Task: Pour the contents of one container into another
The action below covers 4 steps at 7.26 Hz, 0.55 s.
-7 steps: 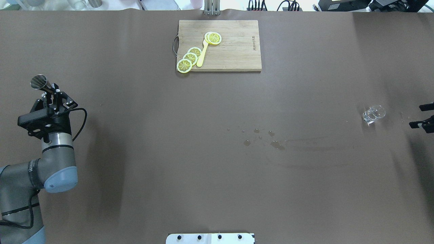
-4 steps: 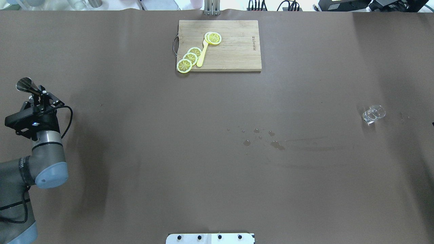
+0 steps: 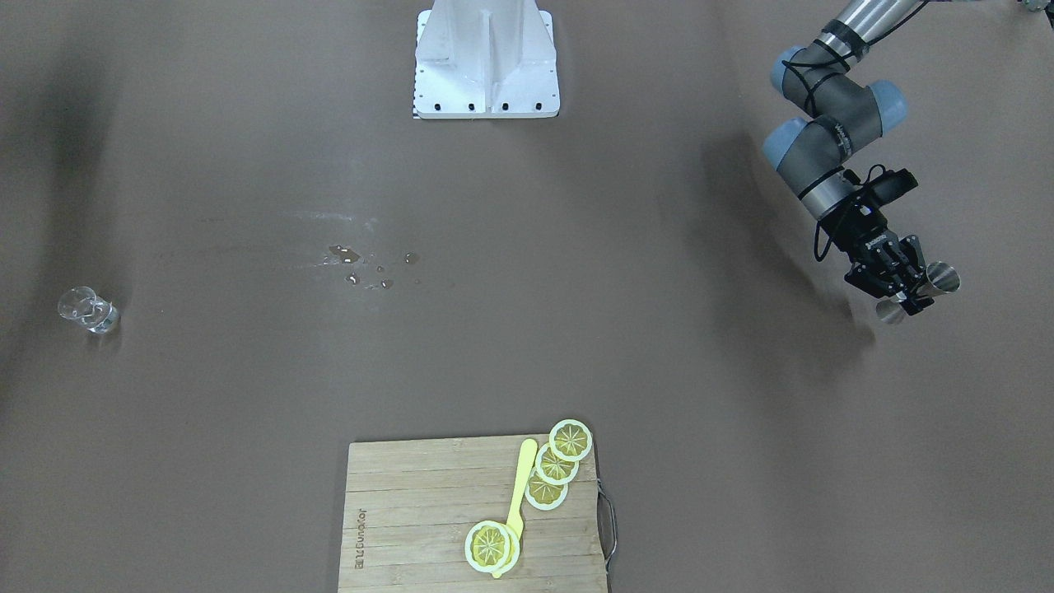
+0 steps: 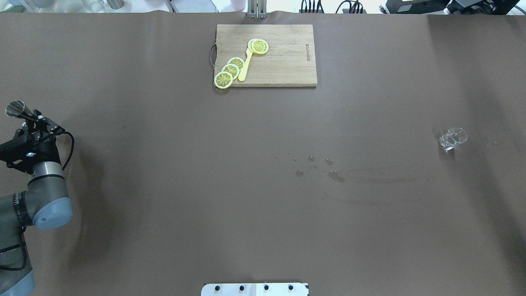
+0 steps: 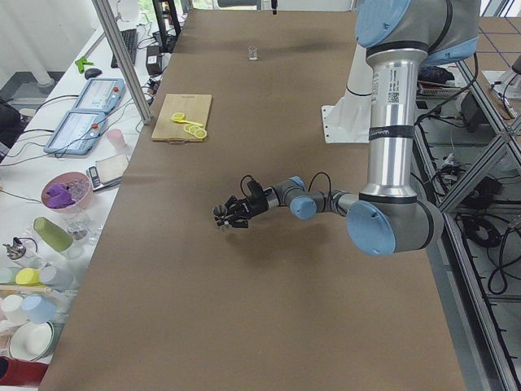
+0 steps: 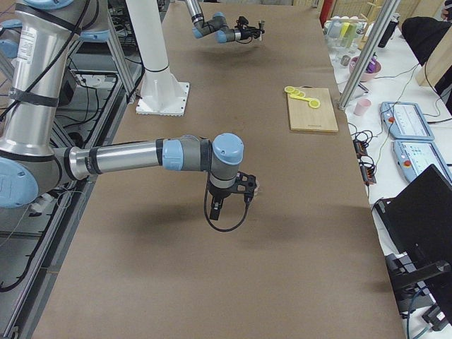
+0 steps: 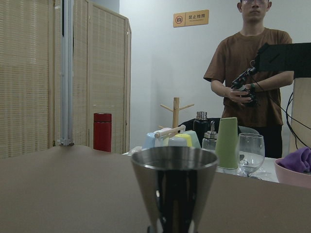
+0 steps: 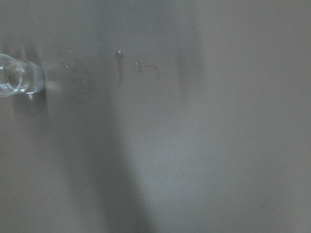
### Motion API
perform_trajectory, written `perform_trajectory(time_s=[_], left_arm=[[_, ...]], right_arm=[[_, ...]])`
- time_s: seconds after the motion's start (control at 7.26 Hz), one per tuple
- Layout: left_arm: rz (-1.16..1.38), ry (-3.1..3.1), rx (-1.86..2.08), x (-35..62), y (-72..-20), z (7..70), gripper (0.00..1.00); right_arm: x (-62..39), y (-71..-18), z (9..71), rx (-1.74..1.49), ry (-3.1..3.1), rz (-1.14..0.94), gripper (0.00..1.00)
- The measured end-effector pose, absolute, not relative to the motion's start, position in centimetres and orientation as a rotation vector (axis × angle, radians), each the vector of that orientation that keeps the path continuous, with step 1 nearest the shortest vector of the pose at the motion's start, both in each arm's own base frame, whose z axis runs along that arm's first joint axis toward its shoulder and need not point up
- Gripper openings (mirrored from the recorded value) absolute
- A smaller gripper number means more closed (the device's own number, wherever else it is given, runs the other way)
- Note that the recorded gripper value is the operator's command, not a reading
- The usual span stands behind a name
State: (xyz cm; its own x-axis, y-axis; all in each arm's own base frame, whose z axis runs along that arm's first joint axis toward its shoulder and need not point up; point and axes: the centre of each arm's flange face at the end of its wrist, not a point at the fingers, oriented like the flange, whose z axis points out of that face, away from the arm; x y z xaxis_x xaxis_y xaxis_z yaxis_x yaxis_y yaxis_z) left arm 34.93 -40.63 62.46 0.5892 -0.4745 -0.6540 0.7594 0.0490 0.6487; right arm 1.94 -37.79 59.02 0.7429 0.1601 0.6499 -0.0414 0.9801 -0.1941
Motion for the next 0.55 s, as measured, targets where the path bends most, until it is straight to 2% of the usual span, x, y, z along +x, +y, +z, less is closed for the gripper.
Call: perform_trajectory(time_s=[0.55], left_arm=[[-0.983,0.305,1.178,35.0,-40.6,63.1,0.21]], right_arm=[[7.9,-36.2,59.9,-0.195,-0.716,0.288,1.0]])
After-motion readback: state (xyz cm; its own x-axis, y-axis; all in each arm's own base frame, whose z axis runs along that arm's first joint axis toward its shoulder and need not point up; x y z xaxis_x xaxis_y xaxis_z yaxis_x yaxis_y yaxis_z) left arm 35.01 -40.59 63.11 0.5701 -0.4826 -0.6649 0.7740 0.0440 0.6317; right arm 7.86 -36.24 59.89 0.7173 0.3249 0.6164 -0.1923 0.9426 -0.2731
